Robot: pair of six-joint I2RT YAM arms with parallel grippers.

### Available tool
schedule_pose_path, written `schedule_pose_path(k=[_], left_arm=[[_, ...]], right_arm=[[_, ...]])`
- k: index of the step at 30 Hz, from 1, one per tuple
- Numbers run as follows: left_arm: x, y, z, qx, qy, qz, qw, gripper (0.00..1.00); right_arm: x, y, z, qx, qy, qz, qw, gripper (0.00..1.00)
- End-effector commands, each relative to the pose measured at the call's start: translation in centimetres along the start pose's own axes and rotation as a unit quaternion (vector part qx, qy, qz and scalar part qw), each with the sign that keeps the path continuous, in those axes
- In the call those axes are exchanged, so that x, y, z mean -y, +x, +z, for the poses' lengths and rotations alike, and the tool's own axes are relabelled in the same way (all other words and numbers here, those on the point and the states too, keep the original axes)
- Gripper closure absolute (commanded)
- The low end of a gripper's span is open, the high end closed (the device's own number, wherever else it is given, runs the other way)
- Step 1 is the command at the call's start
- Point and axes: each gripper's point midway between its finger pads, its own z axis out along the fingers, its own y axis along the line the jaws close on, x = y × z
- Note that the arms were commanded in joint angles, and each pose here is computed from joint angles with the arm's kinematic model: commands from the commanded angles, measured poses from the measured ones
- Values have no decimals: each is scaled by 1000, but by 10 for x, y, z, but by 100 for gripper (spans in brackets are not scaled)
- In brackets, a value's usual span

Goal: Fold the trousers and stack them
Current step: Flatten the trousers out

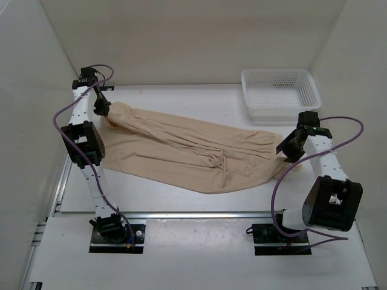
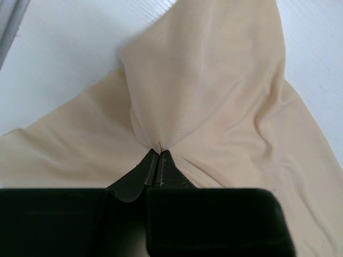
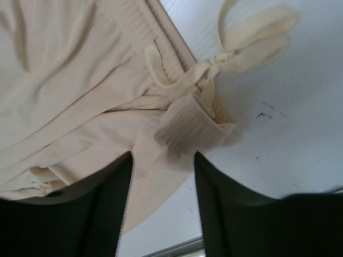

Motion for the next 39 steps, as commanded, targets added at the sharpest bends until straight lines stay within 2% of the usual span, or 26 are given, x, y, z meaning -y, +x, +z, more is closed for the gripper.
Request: schedule_pose_path(k=[1,2,3,4,5,6,7,8,10,13,17,20,23,24,25,27,31,34,38,39], left_arm=[[-20,-14,-11,25,-31,-7,999,90],[-18,-18,-14,31,-28,-13,999,90],[-16,-18,-18,29,-22,-13,999,82],[-11,-20,-17,27,-11,-13,999,67],[-5,-19,-22,21,6,-13,1000,48],[0,-24,-27,28,18,-14,999,19],[2,-24,-29,25,24,-14,999,12],[4,-26,-37,30,33,-14,999,10],[7,-31,-52,41,47,-11,998,9],[12,-36,-70,53,66,-11,996,9],[15,-39,-94,69,84,-7,994,9],[14,-41,-99,74,86,-3,994,9],[14,-38,-96,69,84,-2,994,9],[12,-39,-96,71,80,-3,994,9],[12,-39,-96,71,80,-3,994,9],[11,-38,-98,71,80,-3,994,9],[13,-37,-98,70,84,2,994,9],[18,-38,-102,70,98,3,993,9],[36,-30,-99,57,118,27,991,9],[47,-26,-98,53,128,41,989,9]], right_arm=[[-19,-35,-6,36,-15,0,999,53],[-20,-36,6,20,-4,-1,1000,58],[-30,-51,6,28,-16,10,999,65],[-39,-58,10,26,-24,15,999,65],[-41,-59,25,7,-17,15,1000,65],[-46,-65,30,5,-16,20,1000,64],[-57,-76,39,3,-24,20,1000,53],[-61,-82,44,3,-24,20,1000,49],[-64,-99,62,8,-1,11,1000,38],[-59,-114,81,10,35,-5,999,31],[-52,-113,111,-12,69,-12,997,29],[-46,-115,123,-13,88,-13,996,35],[-40,-113,131,-16,103,-15,994,55],[-38,-114,131,-12,108,-15,994,63],[-38,-117,127,-4,110,-10,994,82],[-25,-122,118,21,145,3,989,100],[-12,-141,69,105,168,45,979,100],[-16,-161,53,150,161,49,974,100],[-14,-180,61,144,196,36,969,100],[-12,-177,72,130,206,31,969,95]])
